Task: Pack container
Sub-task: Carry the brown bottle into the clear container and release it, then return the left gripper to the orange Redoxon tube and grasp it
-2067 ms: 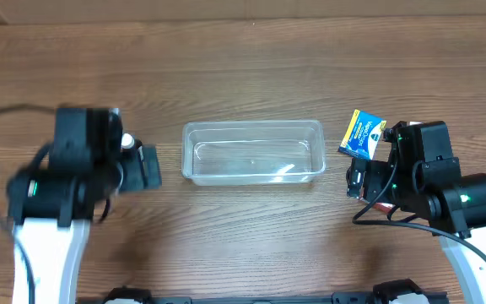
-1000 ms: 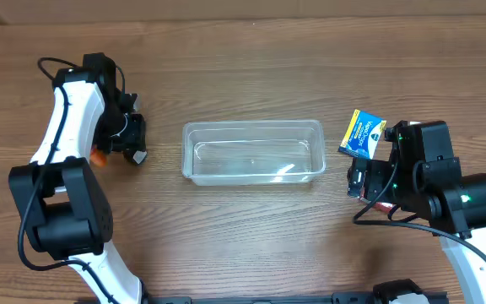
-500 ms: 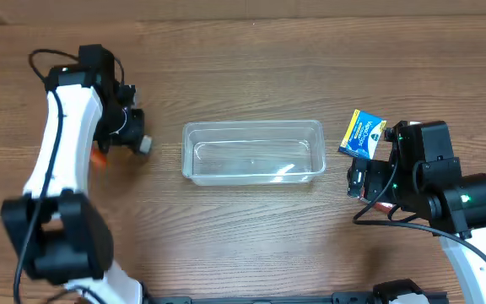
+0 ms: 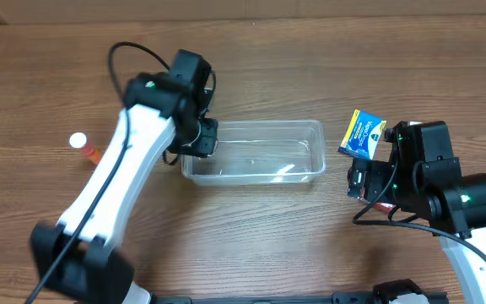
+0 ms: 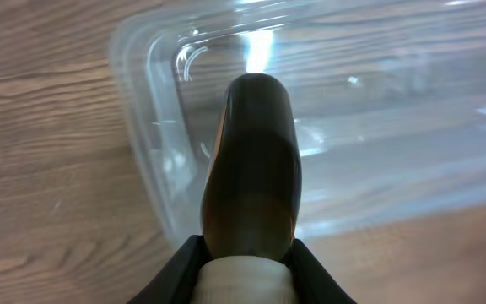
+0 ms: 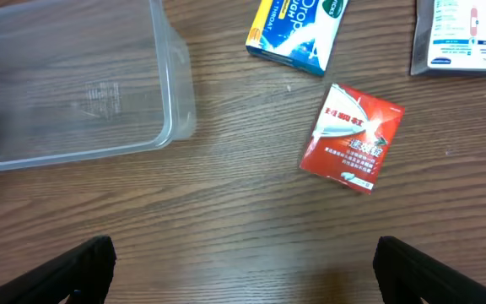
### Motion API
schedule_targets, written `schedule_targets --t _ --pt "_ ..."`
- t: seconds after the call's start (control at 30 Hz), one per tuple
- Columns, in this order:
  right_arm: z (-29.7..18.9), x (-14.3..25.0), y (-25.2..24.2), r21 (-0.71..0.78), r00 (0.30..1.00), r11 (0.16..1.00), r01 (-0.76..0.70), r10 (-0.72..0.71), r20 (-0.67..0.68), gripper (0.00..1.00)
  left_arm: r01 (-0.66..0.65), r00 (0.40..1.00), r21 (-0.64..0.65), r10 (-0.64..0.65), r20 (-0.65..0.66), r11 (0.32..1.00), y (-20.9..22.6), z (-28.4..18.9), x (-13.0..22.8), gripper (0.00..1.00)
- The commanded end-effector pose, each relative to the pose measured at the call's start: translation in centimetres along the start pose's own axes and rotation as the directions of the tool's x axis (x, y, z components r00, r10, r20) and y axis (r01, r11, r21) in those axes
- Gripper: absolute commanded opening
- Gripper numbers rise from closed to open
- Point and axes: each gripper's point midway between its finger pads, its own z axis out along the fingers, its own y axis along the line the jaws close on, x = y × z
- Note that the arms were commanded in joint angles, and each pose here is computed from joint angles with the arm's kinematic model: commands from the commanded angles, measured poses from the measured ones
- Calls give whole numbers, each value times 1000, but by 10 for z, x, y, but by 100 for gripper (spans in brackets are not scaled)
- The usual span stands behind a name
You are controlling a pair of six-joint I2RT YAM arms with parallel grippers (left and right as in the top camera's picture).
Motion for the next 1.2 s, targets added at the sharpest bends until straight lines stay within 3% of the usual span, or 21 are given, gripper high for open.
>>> schedule_targets --t 0.0,0.33,0.53,0.6,0.73,0.9,0.97,1.0,1.07,1.17 --pt "-10 -9 1 -6 999 1000 -7 7 42 100 67 996 -43 -69 -50 997 7 30 -10 21" --pt "-10 -9 1 -6 999 1000 -7 7 43 100 93 990 -75 -100 -98 993 10 71 -20 23" --pt "-10 -9 1 -6 999 1000 -7 7 43 100 93 991 -77 -99 -88 993 10 71 -22 35" --pt "-10 -9 1 -6 999 1000 -7 7 43 100 92 991 -76 -99 -90 993 10 71 -21 50" --pt "-10 -9 1 -6 999 1000 -7 7 43 100 92 991 -74 -99 -85 993 10 65 -24 55" --pt "-10 -10 1 -6 999 1000 -6 6 44 100 74 997 -41 -73 26 996 1 -3 -43 58" --pt "-10 -10 1 -6 999 1000 -4 4 44 100 60 987 -28 -55 148 998 0 -59 -51 62" --pt "-10 -10 1 -6 999 1000 -4 4 44 100 69 977 -54 -56 205 996 7 -85 -50 66" --pt "-10 -10 1 -6 999 1000 -4 4 44 100 139 947 -83 -107 304 987 29 -132 -38 100" --pt "-10 -10 1 -6 999 1000 -4 4 44 100 282 900 -79 -236 367 956 79 -170 -10 100"
